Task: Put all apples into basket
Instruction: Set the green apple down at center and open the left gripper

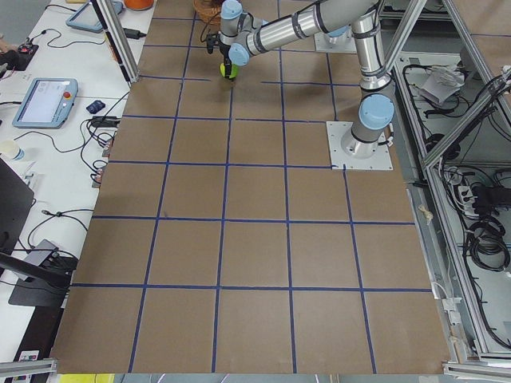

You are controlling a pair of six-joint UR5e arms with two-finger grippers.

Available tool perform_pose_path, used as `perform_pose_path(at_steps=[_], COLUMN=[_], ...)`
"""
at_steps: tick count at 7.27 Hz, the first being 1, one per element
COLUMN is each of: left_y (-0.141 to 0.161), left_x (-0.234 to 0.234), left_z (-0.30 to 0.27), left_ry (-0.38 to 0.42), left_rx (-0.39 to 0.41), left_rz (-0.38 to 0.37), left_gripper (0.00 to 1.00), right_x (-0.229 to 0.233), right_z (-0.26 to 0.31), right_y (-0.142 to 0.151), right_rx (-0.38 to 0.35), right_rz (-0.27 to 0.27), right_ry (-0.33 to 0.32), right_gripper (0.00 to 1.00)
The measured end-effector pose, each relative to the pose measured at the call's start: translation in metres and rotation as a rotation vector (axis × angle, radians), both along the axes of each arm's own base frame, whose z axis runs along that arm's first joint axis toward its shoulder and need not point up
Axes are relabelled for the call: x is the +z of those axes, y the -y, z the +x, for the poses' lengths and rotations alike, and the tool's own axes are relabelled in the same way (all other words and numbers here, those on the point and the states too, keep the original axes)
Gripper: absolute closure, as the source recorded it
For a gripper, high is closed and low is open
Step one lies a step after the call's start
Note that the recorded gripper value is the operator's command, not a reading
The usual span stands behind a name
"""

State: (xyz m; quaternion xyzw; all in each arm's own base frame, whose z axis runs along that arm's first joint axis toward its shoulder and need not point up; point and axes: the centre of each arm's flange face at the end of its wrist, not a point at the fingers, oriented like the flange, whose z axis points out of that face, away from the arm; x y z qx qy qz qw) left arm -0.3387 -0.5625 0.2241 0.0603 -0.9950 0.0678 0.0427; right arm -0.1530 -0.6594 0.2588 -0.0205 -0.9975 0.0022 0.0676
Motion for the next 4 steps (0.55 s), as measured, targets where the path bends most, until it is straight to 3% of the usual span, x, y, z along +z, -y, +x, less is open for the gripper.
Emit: perform_pose_path(at_steps=[3,4], left_y=[0.013,0.022], left_x=[0.039,0.075], left_z=[0.034,0.065], left_ry=[0.022,0.036], left_rx=[-0.001,-0.035], left_rz=[-0.001,0.01], left_gripper=[0.0,0.0], right_x=[-0.03,-0.033], right_z=[-0.012,-0.018], right_y=[-0.003,-0.004], right_rx=[-0.012,-0.006], right_rz=[0.05,0.062], right_ry=[0.003,-0.004], right_gripper=[0.1,0.0])
